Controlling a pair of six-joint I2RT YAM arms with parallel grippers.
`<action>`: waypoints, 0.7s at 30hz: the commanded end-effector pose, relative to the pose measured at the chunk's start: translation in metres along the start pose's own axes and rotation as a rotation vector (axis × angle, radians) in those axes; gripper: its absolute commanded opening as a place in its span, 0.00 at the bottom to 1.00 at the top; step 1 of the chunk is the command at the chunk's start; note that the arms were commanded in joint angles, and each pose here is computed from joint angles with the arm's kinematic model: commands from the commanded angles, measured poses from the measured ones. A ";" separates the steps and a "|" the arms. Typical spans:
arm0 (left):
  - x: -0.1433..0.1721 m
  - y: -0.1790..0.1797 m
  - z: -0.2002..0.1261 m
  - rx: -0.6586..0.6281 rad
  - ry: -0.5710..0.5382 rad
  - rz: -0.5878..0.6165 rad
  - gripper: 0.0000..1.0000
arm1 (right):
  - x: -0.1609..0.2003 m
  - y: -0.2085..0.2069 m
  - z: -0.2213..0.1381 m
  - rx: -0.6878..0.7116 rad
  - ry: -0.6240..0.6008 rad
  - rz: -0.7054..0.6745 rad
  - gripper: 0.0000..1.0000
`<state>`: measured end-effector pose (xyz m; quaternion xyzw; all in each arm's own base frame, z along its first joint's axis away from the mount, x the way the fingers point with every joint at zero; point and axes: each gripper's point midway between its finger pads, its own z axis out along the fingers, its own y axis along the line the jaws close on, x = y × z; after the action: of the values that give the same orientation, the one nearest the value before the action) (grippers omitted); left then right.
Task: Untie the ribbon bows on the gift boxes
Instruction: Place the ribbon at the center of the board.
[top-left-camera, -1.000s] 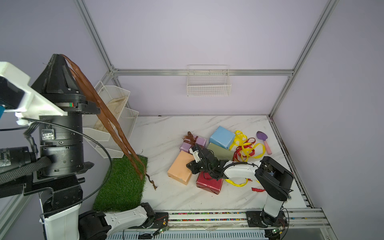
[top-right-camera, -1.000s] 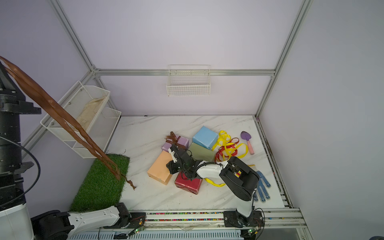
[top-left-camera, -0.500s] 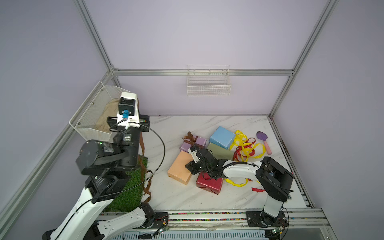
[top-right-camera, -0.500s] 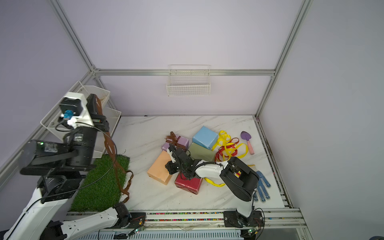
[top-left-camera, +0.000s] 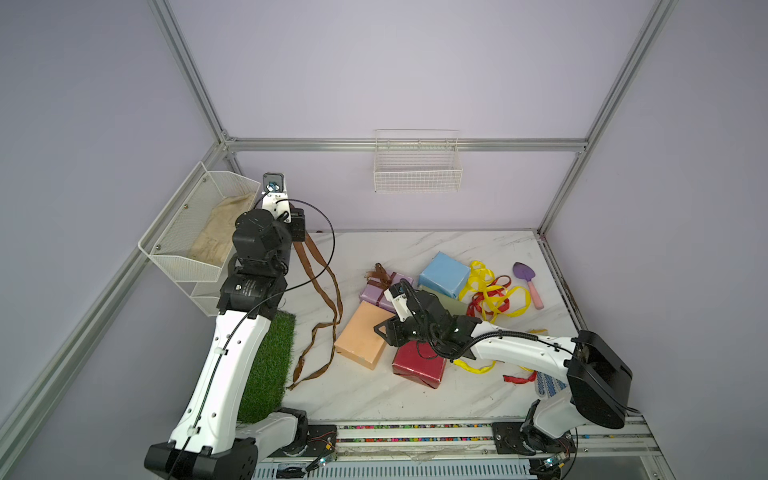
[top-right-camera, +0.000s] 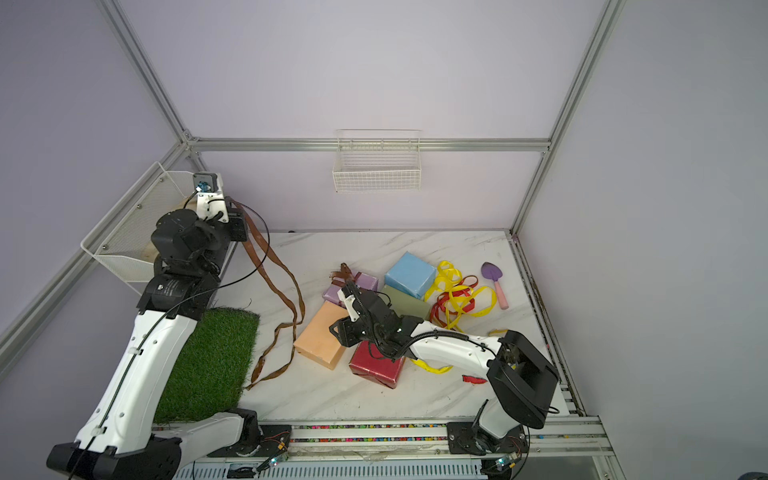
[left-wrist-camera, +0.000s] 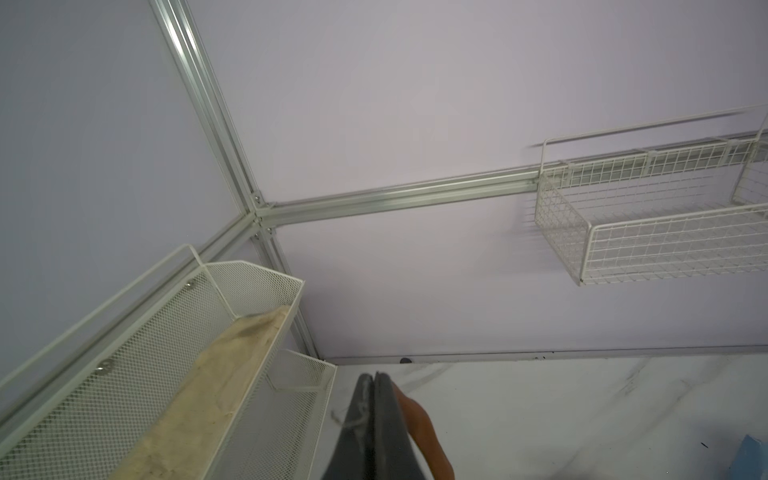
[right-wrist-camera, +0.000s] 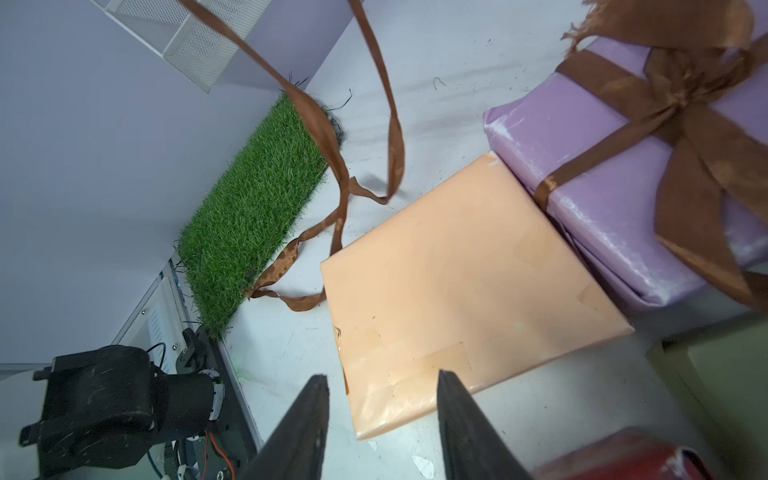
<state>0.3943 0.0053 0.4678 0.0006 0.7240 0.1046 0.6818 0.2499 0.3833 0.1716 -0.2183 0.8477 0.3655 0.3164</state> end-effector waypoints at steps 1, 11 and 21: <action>0.035 -0.018 0.033 0.151 0.062 -0.132 0.00 | 0.006 -0.003 -0.013 0.033 0.010 -0.016 0.49; 0.136 -0.037 0.113 0.216 0.270 -0.205 0.00 | 0.000 -0.012 -0.030 0.104 -0.012 -0.035 0.55; 0.217 -0.071 0.154 0.321 0.487 -0.263 0.00 | -0.006 -0.017 -0.030 0.142 -0.009 -0.053 0.55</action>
<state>0.5269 -0.0021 0.2198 -0.0174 0.8766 -0.0667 0.4763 0.2486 0.3509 0.1755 -0.2141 0.8646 0.3078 0.3344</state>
